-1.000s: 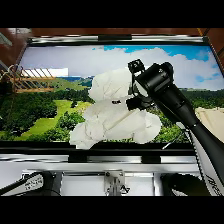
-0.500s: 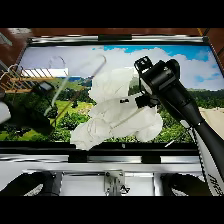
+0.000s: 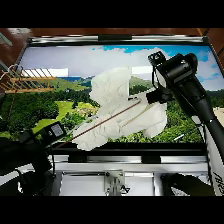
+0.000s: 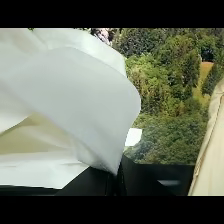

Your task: Fold the shirts.

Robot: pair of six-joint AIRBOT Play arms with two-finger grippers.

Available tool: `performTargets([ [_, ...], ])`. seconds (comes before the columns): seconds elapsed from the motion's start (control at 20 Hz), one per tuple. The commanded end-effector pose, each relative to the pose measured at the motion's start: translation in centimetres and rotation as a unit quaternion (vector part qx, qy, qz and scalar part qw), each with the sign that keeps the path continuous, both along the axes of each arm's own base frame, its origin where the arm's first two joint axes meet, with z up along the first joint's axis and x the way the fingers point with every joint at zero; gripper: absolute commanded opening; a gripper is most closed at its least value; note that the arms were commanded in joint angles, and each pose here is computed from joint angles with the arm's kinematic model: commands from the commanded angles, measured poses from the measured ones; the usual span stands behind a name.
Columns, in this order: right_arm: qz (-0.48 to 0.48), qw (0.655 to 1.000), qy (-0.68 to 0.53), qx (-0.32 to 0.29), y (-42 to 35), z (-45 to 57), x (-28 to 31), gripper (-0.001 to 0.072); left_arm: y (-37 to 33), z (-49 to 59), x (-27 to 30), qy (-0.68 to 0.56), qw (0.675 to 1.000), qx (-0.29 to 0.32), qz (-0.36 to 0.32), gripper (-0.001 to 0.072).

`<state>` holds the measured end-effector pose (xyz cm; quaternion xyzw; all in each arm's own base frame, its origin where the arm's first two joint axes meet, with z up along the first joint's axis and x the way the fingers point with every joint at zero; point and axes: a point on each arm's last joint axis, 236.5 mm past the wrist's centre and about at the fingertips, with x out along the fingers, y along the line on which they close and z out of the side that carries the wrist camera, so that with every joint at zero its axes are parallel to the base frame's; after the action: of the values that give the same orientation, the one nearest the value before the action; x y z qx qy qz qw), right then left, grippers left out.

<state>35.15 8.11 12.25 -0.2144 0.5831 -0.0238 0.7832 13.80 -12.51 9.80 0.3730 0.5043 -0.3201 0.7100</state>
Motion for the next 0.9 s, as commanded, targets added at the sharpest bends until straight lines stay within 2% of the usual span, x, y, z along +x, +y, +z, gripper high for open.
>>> performTargets([
  [0.0,0.009,0.999,-0.021,0.033,0.7,1.3,-0.3,0.0075,-2.8,-1.5,0.8,-0.015,0.999,-0.006,-0.041,0.0056],
  [0.25,0.017,0.992,-0.048,0.112,2.4,4.3,-2.6,0.0076,-7.6,-3.5,5.4,-0.040,0.998,-0.051,0.001,0.0056],
  [0.45,0.030,0.985,-0.057,0.158,3.4,6.1,-4.4,0.0076,-9.4,-4.8,6.5,-0.042,0.998,-0.055,-0.007,0.0056],
  [0.55,0.033,0.984,-0.068,0.164,3.3,6.9,-4.8,0.0076,-9.9,-5.3,6.2,-0.035,0.998,-0.049,-0.027,0.0056],
  [0.75,0.034,0.986,-0.079,0.146,2.2,7.5,-4.9,0.0076,-11.0,-5.7,4.2,-0.013,0.993,-0.040,-0.112,0.0057],
  [0.85,0.040,0.982,-0.063,0.171,3.4,7.2,-5.6,0.0076,-11.2,-5.7,4.2,-0.011,0.992,-0.047,-0.113,0.0056],
])
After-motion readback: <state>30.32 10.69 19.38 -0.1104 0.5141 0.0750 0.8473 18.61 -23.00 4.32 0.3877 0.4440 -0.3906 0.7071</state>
